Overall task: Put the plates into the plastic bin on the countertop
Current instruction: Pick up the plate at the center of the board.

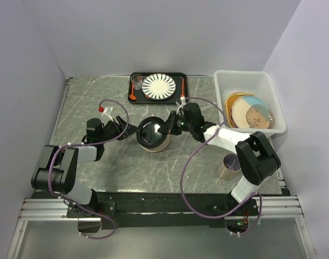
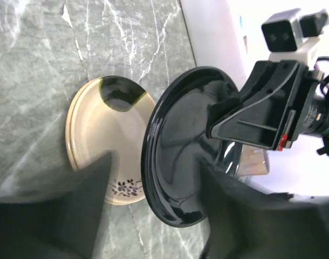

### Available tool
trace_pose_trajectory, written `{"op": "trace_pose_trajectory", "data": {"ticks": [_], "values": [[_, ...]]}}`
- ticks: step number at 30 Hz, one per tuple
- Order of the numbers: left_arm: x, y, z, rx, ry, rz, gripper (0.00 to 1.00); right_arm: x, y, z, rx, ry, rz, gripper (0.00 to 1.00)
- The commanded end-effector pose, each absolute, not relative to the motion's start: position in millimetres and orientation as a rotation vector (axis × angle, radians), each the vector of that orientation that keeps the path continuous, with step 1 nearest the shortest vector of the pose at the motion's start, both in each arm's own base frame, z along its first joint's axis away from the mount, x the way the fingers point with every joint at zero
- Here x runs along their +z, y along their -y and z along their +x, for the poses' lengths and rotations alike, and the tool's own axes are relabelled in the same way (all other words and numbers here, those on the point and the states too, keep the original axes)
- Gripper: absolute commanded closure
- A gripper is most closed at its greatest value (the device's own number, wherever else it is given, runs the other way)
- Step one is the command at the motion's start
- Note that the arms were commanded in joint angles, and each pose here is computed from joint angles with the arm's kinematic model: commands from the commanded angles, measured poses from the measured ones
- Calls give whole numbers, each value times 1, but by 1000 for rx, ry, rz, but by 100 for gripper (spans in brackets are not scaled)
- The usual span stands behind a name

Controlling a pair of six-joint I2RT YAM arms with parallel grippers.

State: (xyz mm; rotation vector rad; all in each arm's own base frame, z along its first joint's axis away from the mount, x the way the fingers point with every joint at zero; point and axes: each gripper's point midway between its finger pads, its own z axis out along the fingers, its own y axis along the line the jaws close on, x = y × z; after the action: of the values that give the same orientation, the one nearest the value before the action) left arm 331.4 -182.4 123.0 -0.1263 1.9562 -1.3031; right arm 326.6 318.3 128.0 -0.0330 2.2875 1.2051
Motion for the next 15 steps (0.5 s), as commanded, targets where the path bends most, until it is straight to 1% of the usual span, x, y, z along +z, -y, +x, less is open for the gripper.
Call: {"op": "trace_pose_trajectory", "data": {"ticks": [1, 2, 6, 9, 15], "values": [[142, 185, 334, -1294, -1893, -46, 21, 140, -320, 330, 1220, -2235, -51, 100], [143, 184, 334, -1288, -1891, -49, 14, 140, -320, 330, 1219, -2235, -48, 100], [142, 182, 334, -1268, -1893, -51, 4, 139, -319, 330, 1211, -2235, -43, 100], [144, 181, 334, -1251, -1886, -54, 1, 139, -316, 332, 1203, -2235, -36, 100], [145, 176, 334, -1210, -1885, -67, 1, 144, -303, 340, 1186, -2222, -5, 100]]}}
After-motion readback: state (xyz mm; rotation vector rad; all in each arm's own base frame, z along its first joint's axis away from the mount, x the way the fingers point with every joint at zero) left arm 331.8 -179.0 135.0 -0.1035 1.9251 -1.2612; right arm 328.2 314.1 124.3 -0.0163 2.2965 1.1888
